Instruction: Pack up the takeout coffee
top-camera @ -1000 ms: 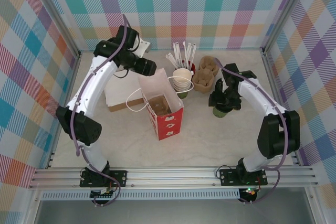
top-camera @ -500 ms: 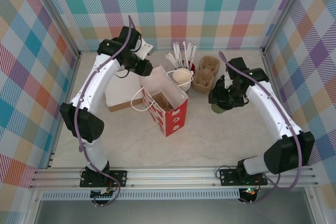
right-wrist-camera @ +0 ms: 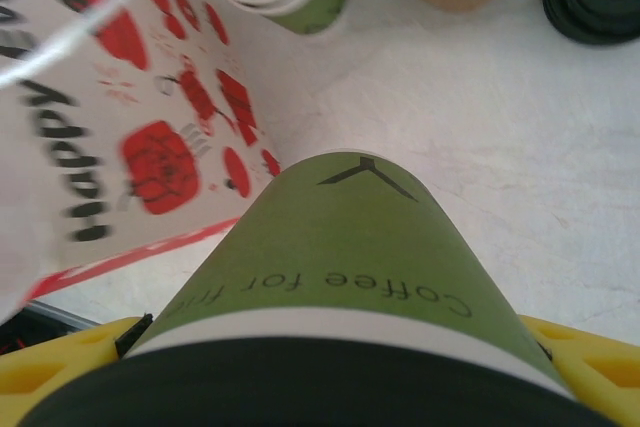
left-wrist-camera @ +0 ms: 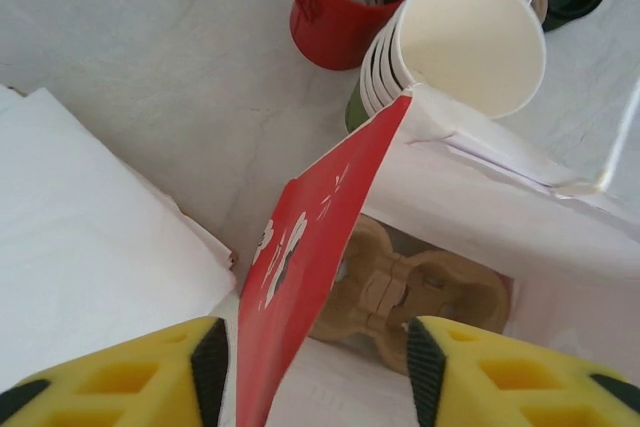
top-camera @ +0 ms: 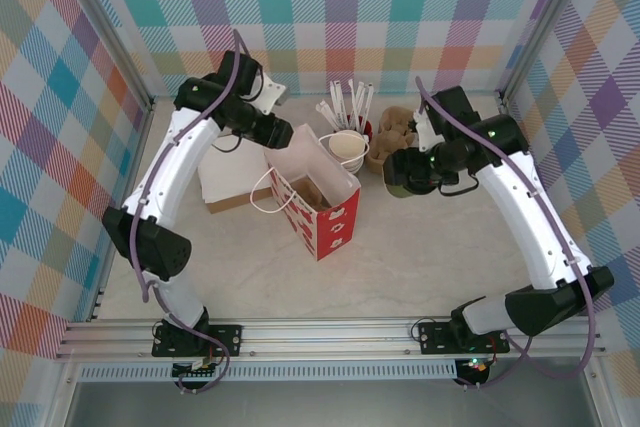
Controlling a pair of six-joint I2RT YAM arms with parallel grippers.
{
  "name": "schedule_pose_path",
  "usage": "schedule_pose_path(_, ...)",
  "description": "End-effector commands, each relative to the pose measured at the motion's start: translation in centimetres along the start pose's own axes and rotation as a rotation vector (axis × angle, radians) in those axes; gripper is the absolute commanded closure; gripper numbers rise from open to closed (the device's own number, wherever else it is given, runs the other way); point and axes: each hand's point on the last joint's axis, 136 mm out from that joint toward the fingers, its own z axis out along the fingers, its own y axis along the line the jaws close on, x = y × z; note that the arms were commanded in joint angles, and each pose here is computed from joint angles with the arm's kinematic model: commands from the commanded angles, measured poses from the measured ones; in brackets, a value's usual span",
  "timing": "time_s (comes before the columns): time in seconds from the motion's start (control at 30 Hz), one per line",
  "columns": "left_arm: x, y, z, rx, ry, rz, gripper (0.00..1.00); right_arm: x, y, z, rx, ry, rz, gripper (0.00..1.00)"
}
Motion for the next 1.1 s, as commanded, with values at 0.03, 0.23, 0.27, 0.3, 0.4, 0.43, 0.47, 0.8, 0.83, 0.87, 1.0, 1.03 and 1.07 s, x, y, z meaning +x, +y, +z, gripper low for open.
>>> schedule_pose_path(0.03,-0.1,0.8,-4.1,-0.081,-0.078,-0.061,0.38,-0.2,1.3,-1.6,0.016,0.009,-0.005,0.27)
schedule_pose_path(0.23,1.3,2.1,-3.2,-0.087,-0.032,-0.126,0.32,-1.7,5.3,-2.8,-0.04,-0.038,-0.076,0.28)
schedule_pose_path(0.27,1.4,2.2,-2.7,-0.075,-0.018,-0.133,0.32,-1.9,6.0,-2.9,-0.055,-0.042,-0.09,0.28)
schedule_pose_path(0.3,1.6,2.3,-2.3,-0.065,-0.006,-0.139,0.31,-2.0,6.8,-2.9,-0.069,-0.045,-0.104,0.28)
schedule_pose_path(0.4,1.6,2.4,-1.0,-0.031,0.017,-0.148,0.31,-2.4,8.9,-2.9,-0.103,-0.049,-0.139,0.28)
schedule_pose_path(0.43,1.6,2.4,-0.7,-0.022,0.02,-0.15,0.32,-2.4,9.5,-2.8,-0.114,-0.047,-0.146,0.28)
schedule_pose_path(0.47,1.5,2.3,-0.3,-0.012,0.025,-0.152,0.33,-2.5,10.2,-2.6,-0.13,-0.044,-0.157,0.28)
schedule_pose_path(0.8,2.4,0.8,1.0,0.093,0.06,-0.193,0.67,-3.5,14.9,-0.7,-0.163,-0.033,-0.249,0.29)
schedule_pose_path(0.83,2.6,0.7,1.0,0.098,0.061,-0.198,0.67,-3.6,15.0,-0.3,-0.153,-0.026,-0.253,0.29)
schedule_pose_path(0.87,2.7,0.5,0.9,0.105,0.059,-0.201,0.68,-3.6,15.1,0.1,-0.148,-0.018,-0.257,0.29)
schedule_pose_path(1.0,3.1,0.1,0.7,0.119,0.045,-0.221,0.69,-3.0,15.8,1.6,-0.139,0.028,-0.273,0.29)
schedule_pose_path(1.03,3.3,0.0,0.7,0.122,0.044,-0.226,0.69,-2.9,16.1,1.9,-0.142,0.038,-0.278,0.29)
schedule_pose_path(1.07,3.5,0.0,0.8,0.124,0.044,-0.234,0.69,-2.5,16.3,2.2,-0.145,0.054,-0.285,0.29)
